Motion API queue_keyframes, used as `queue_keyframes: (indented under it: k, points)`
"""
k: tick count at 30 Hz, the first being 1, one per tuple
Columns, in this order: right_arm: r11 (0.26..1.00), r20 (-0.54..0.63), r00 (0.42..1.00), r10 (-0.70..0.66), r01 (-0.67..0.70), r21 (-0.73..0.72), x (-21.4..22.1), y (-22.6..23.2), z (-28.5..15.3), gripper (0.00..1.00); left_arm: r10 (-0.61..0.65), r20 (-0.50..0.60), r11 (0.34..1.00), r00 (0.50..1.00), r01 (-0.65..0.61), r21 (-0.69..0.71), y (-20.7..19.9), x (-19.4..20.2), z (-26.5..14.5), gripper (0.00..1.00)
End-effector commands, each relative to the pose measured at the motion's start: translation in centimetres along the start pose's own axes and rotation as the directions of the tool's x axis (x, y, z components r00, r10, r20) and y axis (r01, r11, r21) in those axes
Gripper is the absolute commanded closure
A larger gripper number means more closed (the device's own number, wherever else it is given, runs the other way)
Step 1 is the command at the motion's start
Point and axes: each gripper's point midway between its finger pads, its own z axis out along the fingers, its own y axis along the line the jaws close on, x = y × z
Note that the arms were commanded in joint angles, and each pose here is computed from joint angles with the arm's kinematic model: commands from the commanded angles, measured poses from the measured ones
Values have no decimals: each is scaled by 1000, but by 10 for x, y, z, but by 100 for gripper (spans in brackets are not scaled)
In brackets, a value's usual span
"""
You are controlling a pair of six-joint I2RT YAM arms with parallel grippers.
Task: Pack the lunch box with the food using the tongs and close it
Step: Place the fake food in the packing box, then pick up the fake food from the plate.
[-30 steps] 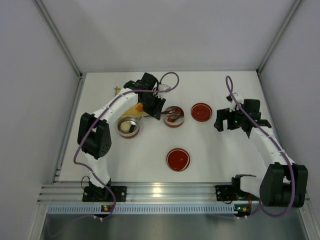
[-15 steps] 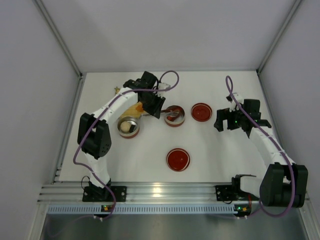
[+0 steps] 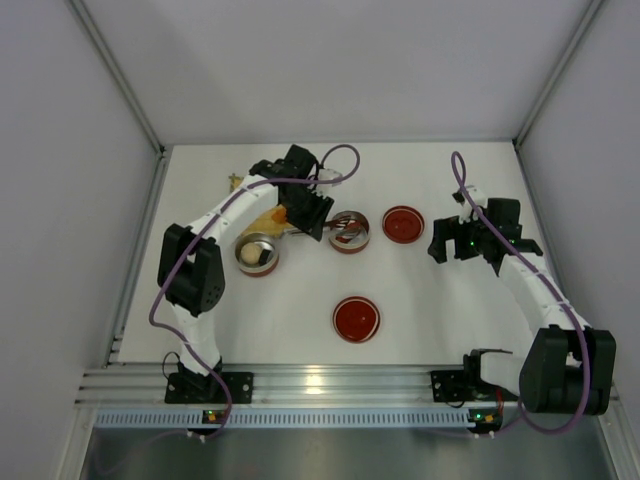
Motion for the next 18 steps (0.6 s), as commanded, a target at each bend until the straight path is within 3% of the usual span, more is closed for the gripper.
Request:
queue_keyframes:
  k: [1, 11, 18]
  points:
    - [999, 36, 999, -35, 35, -9, -21, 1, -4, 1, 23, 66, 1000, 998, -24, 14, -8, -21, -14, 54]
    - [999, 40, 999, -35, 35, -13, -22, 2, -5, 1, 59, 195, 998, 979, -58, -12, -19, -58, -66, 55]
    - [999, 41, 999, -35, 36, -12, -22, 2, -5, 1, 79, 239, 996, 968, -67, -58, -21, -59, -107, 53]
